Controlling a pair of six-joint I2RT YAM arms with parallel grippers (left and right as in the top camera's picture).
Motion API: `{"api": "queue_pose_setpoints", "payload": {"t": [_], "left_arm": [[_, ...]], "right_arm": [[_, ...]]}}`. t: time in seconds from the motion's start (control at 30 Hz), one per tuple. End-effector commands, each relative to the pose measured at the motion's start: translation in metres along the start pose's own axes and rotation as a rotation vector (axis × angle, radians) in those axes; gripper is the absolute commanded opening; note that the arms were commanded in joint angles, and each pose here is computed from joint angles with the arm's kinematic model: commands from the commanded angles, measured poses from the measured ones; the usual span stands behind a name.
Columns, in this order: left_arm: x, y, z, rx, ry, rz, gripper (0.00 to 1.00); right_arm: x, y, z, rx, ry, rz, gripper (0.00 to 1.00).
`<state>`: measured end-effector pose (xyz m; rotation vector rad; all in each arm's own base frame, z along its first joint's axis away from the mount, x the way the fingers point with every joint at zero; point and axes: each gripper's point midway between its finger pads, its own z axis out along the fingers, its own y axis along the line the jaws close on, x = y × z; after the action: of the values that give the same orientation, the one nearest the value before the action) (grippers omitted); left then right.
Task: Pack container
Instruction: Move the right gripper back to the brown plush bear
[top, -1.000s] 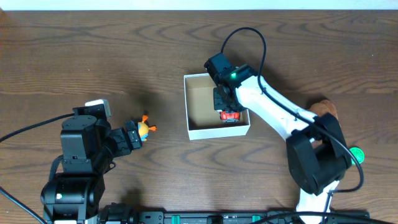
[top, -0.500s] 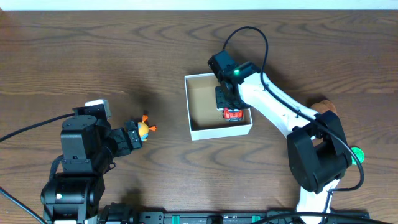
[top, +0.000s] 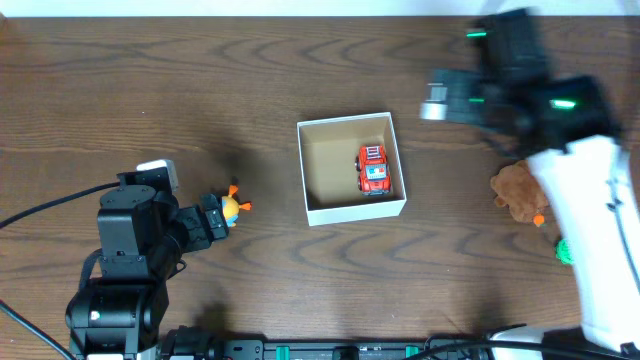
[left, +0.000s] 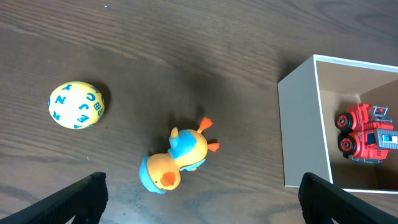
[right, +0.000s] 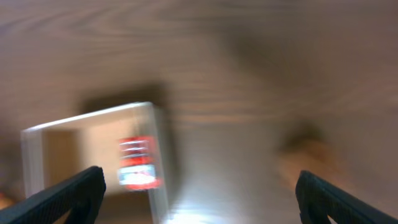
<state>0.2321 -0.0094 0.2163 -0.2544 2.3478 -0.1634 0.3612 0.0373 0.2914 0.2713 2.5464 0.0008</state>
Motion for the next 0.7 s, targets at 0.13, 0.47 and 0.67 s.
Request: {"api": "queue_pose_setpoints", "payload": {"t": [0.13,0.47,0.67], "left_arm": [[-0.005,-0.003,-0.005,0.012,-0.015,-0.003,0.98],[-0.005,-0.003,-0.005,0.012,-0.015,-0.003,0.98],[-0.005,-0.003,-0.005,0.012,-0.014,-0.003,0.98]], "right_arm": [[0.041,-0.108,0.054,0.166,0.260,-0.068,0.99],[0.138,-0.161,0.151,0.189,0.484,-0.014,0.99],[0.159,-0.148,0.187,0.079,0.515,0.006,0.90]]}}
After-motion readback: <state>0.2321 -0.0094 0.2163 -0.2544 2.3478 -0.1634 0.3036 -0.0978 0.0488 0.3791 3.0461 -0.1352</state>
